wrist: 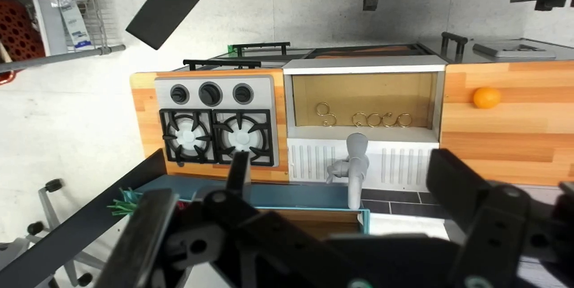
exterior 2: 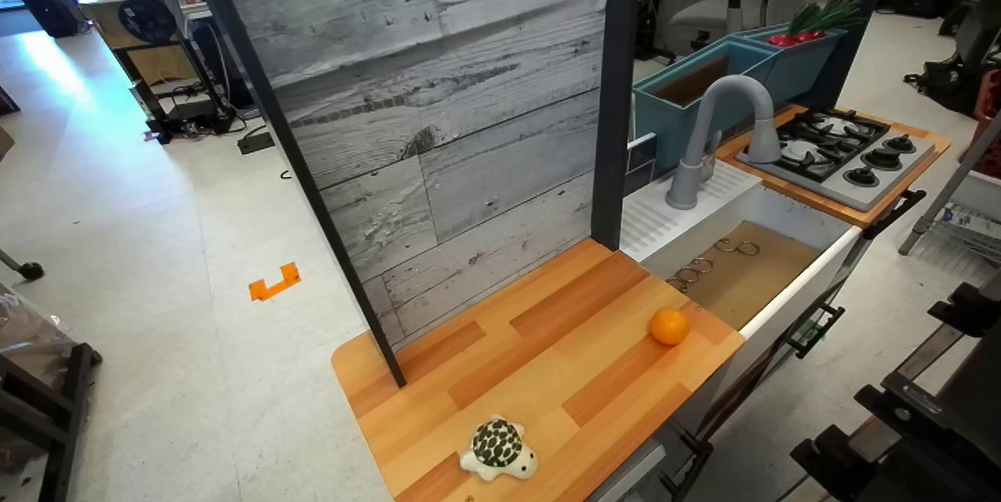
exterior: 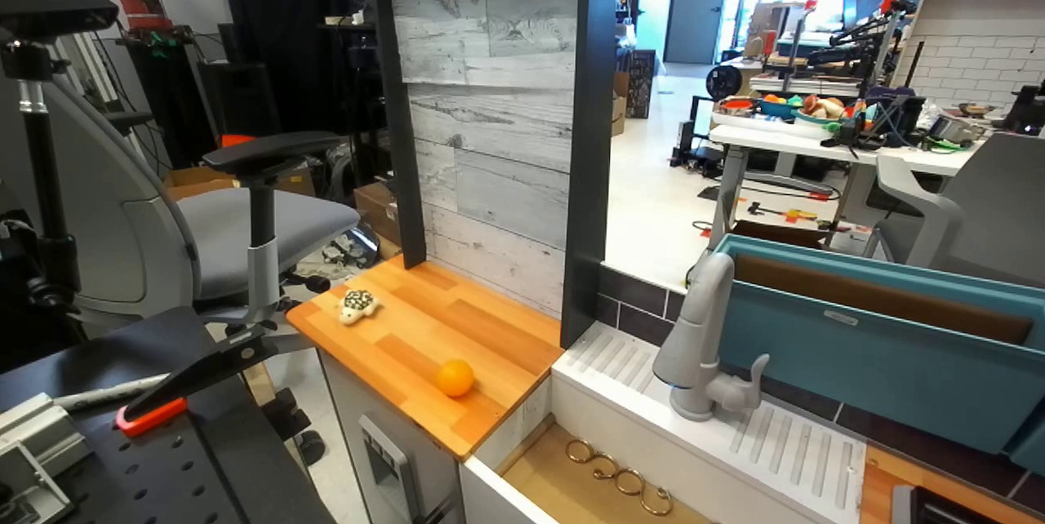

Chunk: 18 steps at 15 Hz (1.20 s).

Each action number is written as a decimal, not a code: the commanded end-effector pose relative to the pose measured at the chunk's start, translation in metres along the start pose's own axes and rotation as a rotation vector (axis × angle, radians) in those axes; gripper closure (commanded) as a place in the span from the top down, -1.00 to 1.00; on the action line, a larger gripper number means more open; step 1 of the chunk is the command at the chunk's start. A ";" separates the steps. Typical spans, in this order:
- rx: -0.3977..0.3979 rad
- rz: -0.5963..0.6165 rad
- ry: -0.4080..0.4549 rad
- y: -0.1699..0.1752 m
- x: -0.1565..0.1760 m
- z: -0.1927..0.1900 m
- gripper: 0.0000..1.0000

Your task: Move the orange backwards

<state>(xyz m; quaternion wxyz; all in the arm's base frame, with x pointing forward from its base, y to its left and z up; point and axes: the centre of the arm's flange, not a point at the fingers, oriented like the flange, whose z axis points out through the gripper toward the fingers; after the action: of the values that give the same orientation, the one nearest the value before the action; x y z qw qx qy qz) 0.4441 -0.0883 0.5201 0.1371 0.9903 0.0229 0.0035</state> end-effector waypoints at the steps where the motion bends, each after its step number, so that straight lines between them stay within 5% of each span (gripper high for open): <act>1: -0.008 -0.032 0.002 -0.019 0.038 0.025 1.00; 8: 0.078 -0.107 0.022 -0.123 0.100 0.121 1.00; 18: 0.197 -0.211 -0.017 -0.243 0.114 0.274 1.00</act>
<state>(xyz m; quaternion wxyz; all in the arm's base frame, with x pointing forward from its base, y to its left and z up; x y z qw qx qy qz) 0.5398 0.0660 0.2248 0.0530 0.9915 0.1165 -0.0239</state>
